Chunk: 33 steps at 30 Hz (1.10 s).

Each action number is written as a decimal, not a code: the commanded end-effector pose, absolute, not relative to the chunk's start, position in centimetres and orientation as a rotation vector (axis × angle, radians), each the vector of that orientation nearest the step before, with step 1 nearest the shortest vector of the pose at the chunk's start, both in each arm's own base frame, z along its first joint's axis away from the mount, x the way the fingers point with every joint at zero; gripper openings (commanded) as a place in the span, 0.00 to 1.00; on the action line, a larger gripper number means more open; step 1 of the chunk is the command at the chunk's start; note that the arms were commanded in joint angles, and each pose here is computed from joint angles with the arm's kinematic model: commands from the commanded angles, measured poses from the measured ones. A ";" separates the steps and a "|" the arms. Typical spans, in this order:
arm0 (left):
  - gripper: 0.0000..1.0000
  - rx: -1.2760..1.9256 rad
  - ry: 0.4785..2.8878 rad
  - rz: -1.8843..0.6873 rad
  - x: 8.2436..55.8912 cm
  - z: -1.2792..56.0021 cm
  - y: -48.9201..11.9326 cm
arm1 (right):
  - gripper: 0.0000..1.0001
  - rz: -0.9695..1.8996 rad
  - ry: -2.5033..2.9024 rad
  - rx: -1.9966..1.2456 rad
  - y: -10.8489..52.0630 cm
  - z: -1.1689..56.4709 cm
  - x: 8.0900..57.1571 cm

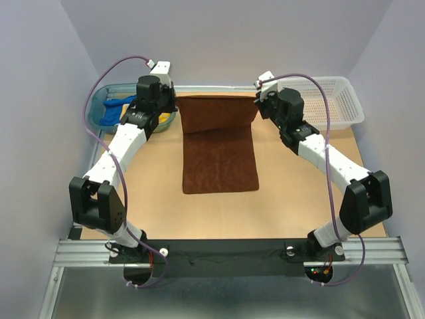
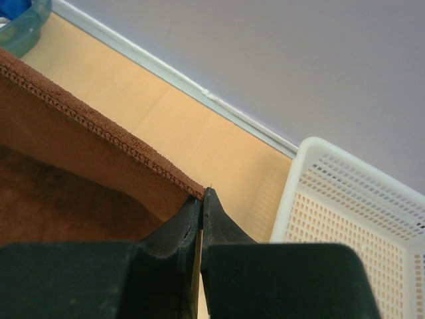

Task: Fold and stack the towels
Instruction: Fold the towel

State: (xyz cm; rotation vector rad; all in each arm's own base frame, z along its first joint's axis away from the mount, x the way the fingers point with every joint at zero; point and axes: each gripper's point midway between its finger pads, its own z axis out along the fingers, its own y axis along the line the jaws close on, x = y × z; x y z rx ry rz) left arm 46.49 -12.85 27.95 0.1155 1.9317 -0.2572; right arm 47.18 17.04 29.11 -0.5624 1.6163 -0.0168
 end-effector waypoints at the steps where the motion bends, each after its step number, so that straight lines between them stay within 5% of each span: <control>1: 0.00 0.035 1.892 -0.095 44.9 29.8 -8.3 | 0.00 -0.120 1.564 -0.432 12.8 32.2 46.4; 24: 0.00 -0.053 2.171 -0.179 36.5 18.5 -7.9 | 0.00 0.208 1.834 -0.444 14.0 23.3 37.1; 33: 0.00 -0.096 2.134 -0.144 36.4 19.3 -7.1 | 0.01 0.250 1.946 -0.352 13.5 21.2 35.4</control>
